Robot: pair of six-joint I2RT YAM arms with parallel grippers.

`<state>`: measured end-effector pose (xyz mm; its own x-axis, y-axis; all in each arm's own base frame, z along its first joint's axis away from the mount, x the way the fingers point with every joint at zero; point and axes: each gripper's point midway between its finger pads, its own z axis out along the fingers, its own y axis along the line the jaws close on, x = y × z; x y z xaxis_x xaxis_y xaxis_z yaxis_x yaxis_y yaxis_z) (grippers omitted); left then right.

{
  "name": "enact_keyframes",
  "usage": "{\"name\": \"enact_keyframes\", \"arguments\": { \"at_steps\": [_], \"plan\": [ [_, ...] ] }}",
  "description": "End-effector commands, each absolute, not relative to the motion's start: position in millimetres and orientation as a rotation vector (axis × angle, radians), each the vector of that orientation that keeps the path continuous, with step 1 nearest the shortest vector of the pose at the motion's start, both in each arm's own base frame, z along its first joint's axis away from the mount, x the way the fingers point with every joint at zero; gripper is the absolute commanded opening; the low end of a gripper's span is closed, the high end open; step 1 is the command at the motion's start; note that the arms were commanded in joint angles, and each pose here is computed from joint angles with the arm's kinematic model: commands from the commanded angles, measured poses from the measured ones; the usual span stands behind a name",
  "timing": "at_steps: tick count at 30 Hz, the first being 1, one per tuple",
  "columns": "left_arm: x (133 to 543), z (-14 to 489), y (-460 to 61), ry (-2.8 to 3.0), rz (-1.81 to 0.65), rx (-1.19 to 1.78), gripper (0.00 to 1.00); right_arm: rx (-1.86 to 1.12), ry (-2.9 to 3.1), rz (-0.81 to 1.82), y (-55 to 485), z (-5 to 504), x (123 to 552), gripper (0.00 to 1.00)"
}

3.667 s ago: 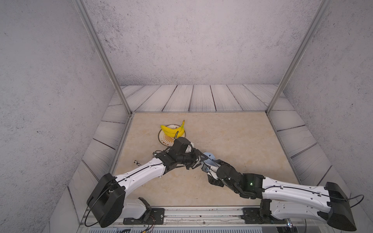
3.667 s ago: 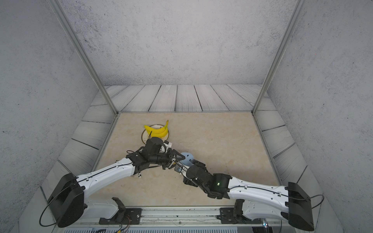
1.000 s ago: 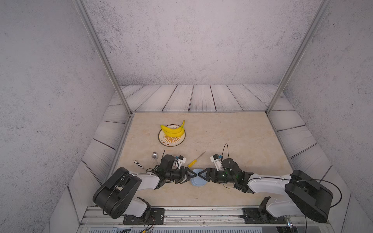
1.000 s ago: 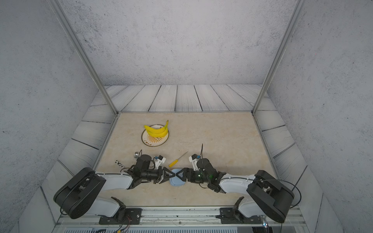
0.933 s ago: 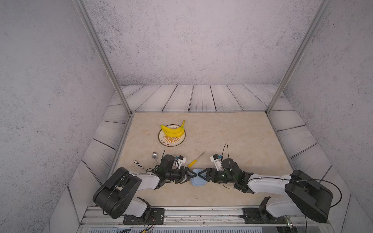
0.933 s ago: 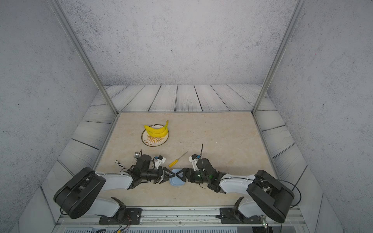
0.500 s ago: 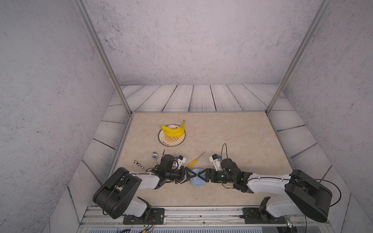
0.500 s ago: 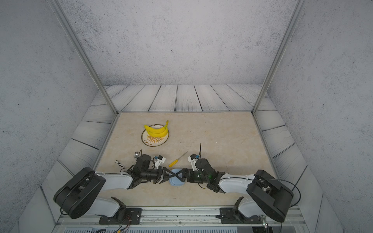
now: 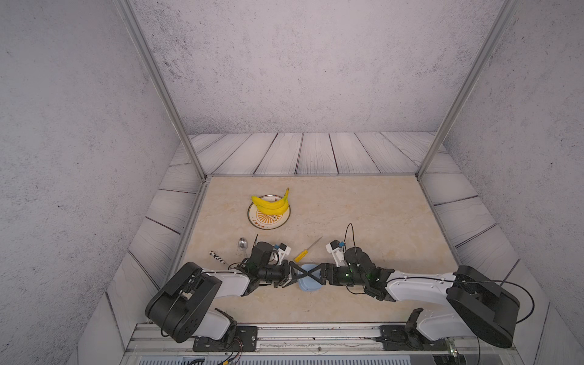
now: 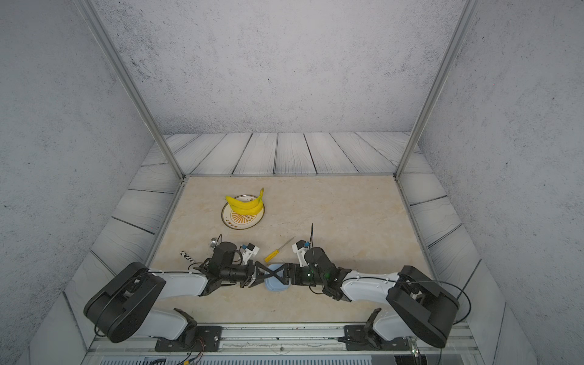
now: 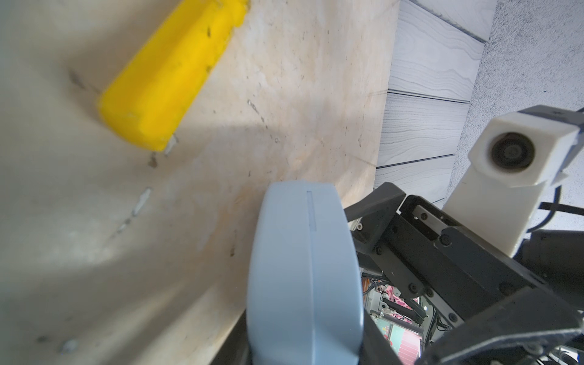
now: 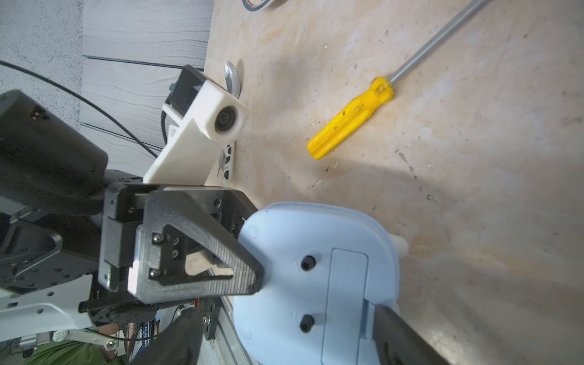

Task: Remove the battery from the alarm
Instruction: Remove the cover from the alarm.

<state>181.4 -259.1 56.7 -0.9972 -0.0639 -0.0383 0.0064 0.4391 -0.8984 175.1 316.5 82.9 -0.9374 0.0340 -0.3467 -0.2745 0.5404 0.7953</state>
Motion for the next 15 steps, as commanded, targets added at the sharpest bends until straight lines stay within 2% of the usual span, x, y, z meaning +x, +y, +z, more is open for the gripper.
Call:
{"name": "enact_keyframes", "arguments": {
  "at_steps": [1, 9, 15],
  "plan": [
    [176.4, 28.0, -245.6, 2.71, -1.488, -0.135, 0.37, -0.249, 2.297, 1.541, 336.8, 130.6, 174.7, 0.88],
    [177.3, 23.6, -241.9, 2.724, -1.447, -0.149, 0.4, -0.233, 2.342, 1.421, 321.7, 121.1, 175.6, 0.88],
    [177.3, 19.7, -237.2, 2.739, -1.412, -0.159, 0.49, -0.257, 2.441, 1.226, 302.9, 97.4, 175.5, 0.88]
  ]
}}
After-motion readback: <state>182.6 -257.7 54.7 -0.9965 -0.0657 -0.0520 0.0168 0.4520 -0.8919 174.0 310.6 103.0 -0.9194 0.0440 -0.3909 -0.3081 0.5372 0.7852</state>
